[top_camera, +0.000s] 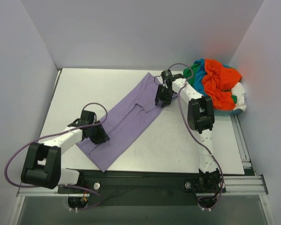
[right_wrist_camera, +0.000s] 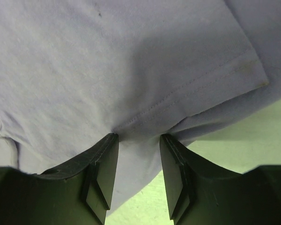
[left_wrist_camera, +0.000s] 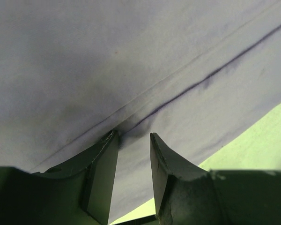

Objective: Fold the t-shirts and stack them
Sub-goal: Rotate the tshirt 90 degrees

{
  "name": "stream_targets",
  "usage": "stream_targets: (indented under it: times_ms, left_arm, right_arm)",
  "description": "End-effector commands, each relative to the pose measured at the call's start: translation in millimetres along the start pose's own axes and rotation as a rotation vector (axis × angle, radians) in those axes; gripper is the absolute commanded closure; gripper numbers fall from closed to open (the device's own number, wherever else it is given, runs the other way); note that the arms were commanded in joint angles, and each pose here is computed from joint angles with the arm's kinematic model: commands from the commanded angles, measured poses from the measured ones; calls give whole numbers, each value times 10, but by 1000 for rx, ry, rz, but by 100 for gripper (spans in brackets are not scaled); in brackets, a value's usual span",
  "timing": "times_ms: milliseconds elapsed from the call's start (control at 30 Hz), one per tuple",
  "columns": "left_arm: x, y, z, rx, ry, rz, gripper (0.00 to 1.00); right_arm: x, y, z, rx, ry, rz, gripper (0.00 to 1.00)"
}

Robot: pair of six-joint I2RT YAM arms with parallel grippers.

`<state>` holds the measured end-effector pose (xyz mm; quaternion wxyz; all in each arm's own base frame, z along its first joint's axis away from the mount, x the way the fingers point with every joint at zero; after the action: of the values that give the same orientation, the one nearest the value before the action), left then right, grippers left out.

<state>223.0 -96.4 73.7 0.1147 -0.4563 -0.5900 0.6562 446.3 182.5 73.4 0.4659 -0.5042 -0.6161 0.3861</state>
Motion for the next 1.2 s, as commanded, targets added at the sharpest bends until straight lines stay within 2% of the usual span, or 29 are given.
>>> stream_targets:
  times_ms: [0,233,400,600,767,933,1167]
  left_arm:
    - [43,10,218,44,-43,-36,56]
    - [-187,21,507,22,-92,-28,56]
    - [-400,62,741,1,-115,-11,56]
    - [-775,171,1161,69,-88,21,56]
    - [-1101,281,1471,118,-6,30,57]
    - [-1347,220,1545,143,33,78,57]
    - [-1328,-50,1500,129,64,107,56]
  right_arm:
    - [-142,124,-42,22,25,85,59]
    - [-265,269,-312,-27,53,101,59]
    - [-287,209,-575,-115,15,129,59]
    - [-334,227,-717,-157,3,141,59]
    - [-371,190,-739,-160,2,123,59]
    - [-343,63,-764,-169,-8,58,58]
    - [-279,-326,-773,-206,-60,-27,57]
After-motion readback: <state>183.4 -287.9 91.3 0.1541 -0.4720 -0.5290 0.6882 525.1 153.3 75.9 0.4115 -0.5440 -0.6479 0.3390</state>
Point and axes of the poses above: each gripper's point midway between its finger pads, its own y axis out along the fingers, its own x axis along the line the jaws close on, z = x × y, the point moved 6 cm from there along -y, back along the fingers, and after that the axes turned 13 degrees about -y, right-handed, at the moved point
